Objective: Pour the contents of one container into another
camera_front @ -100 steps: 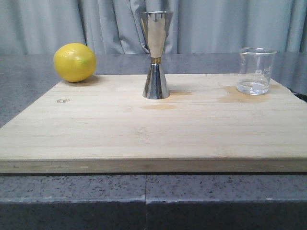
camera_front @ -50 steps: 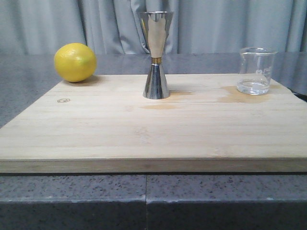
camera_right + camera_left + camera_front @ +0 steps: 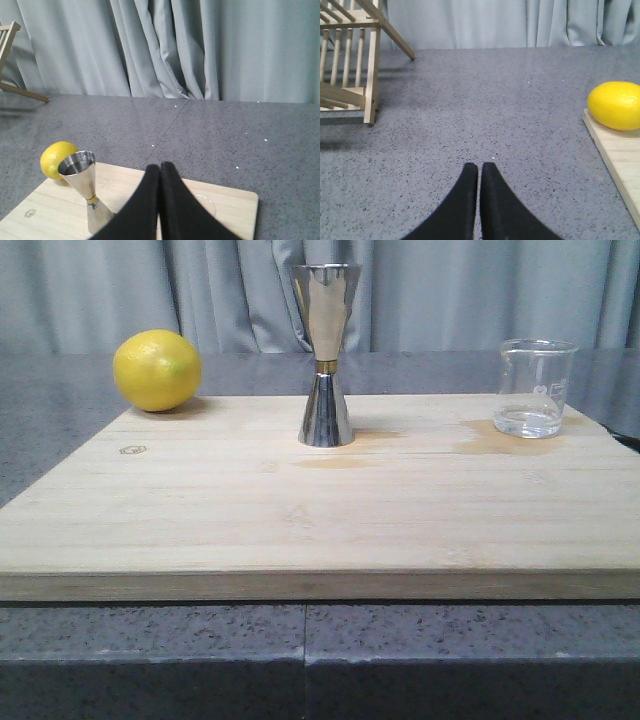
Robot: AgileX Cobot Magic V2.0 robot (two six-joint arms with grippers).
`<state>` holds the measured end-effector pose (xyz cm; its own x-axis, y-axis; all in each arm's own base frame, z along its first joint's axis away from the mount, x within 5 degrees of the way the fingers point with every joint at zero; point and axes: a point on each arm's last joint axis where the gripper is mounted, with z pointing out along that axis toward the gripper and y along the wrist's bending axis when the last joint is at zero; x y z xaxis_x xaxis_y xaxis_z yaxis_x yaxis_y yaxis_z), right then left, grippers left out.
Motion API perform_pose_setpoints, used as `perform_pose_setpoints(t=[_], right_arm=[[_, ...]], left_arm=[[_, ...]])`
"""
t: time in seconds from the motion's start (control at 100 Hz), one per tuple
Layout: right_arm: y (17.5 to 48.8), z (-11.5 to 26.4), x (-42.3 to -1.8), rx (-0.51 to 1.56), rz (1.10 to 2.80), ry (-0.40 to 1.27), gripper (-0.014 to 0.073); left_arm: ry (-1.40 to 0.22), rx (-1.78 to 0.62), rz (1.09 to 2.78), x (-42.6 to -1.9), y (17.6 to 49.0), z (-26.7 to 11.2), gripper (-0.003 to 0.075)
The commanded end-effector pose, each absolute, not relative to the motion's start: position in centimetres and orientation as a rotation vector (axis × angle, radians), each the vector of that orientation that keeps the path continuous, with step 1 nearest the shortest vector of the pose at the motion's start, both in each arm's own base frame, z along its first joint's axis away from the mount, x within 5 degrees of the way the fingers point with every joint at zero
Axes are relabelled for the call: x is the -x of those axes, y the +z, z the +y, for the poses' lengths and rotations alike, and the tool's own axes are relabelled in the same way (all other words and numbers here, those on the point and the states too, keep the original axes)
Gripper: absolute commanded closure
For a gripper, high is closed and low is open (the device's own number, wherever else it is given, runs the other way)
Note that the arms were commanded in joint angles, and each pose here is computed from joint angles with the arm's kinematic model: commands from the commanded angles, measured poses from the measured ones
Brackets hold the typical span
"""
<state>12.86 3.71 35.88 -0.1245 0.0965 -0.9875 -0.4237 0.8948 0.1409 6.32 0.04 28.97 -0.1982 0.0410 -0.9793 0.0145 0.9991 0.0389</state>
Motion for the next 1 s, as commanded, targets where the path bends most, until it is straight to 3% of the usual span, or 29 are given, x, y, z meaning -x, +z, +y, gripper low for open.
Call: perform_pose_setpoints(t=[0.0,0.2,0.36,0.99], right_arm=[[36.9,3.4,-12.8,0.244,1.605,0.4,0.0667],[36.9,3.4,-12.8,0.244,1.605,0.4,0.0667],[36.9,3.4,-12.8,0.246,1.605,0.402,0.0667],[36.9,3.4,-12.8,0.246,1.605,0.402,0.0667]], left_arm=[[0.018,-0.027,1.604,-5.7,28.3,0.0,0.0739],[-0.005,-0.02,1.505,-5.2,23.0,-0.1,0.0739],[-0.041,0.006,1.483,-5.5,20.6,-0.1,0.0739],[-0.038,0.004,1.489,-5.5,20.4,-0.1,0.0739]])
